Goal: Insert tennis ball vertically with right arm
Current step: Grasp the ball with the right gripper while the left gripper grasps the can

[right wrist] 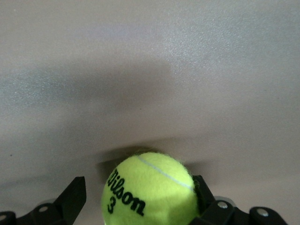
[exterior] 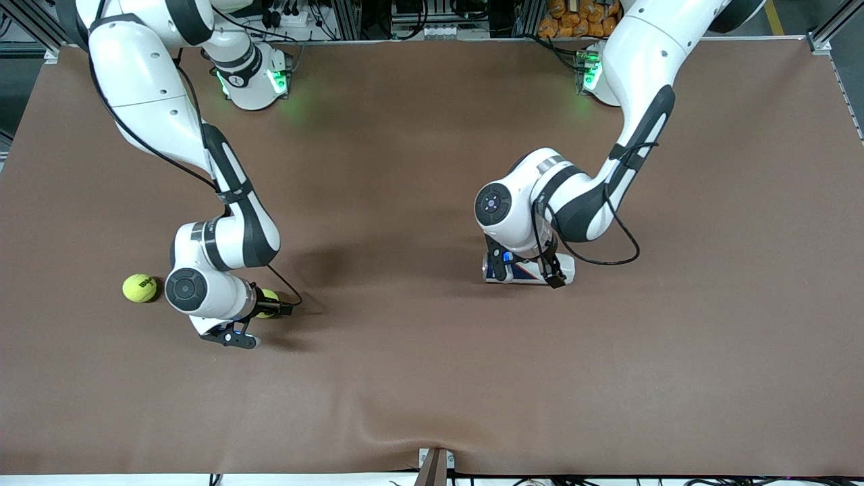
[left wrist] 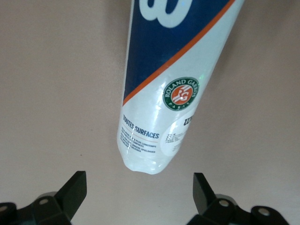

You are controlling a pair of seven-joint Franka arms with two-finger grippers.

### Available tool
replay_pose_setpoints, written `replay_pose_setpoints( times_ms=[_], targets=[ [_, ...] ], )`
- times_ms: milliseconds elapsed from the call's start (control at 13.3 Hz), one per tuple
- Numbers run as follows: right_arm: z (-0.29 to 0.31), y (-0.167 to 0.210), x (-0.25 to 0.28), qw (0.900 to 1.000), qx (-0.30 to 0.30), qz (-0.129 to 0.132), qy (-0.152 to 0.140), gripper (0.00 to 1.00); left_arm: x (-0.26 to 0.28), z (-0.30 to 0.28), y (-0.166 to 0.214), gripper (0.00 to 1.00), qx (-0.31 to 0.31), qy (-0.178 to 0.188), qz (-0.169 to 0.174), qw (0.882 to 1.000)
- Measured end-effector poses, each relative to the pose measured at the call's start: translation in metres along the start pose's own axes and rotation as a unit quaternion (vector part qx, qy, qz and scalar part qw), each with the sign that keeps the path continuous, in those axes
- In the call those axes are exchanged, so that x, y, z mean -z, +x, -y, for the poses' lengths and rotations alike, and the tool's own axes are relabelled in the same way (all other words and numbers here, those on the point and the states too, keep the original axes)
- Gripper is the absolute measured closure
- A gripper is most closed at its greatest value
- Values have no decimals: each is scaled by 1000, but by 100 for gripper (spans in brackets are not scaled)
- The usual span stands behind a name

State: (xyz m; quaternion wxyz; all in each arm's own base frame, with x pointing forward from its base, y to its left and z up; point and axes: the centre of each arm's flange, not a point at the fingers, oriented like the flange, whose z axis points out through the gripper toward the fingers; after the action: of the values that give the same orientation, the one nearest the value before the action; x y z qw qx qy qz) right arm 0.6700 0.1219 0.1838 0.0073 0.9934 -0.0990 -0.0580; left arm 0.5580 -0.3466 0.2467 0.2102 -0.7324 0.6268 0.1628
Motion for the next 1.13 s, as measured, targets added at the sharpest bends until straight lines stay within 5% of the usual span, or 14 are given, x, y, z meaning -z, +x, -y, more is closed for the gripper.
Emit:
replay_pose_setpoints(
  times_ms=[376, 602, 1128],
  targets=[
    [0, 0, 0, 1000, 0, 0, 0, 4, -15, -5, 12, 0, -31, 20, 22, 999],
    [0, 1, 1, 1000, 1, -1, -1, 33, -21, -11, 20, 0, -41, 21, 27, 999],
    [1, 2, 7, 999, 26, -1, -20, 33, -34, -12, 25, 0, -67, 27, 40, 997]
  ],
)
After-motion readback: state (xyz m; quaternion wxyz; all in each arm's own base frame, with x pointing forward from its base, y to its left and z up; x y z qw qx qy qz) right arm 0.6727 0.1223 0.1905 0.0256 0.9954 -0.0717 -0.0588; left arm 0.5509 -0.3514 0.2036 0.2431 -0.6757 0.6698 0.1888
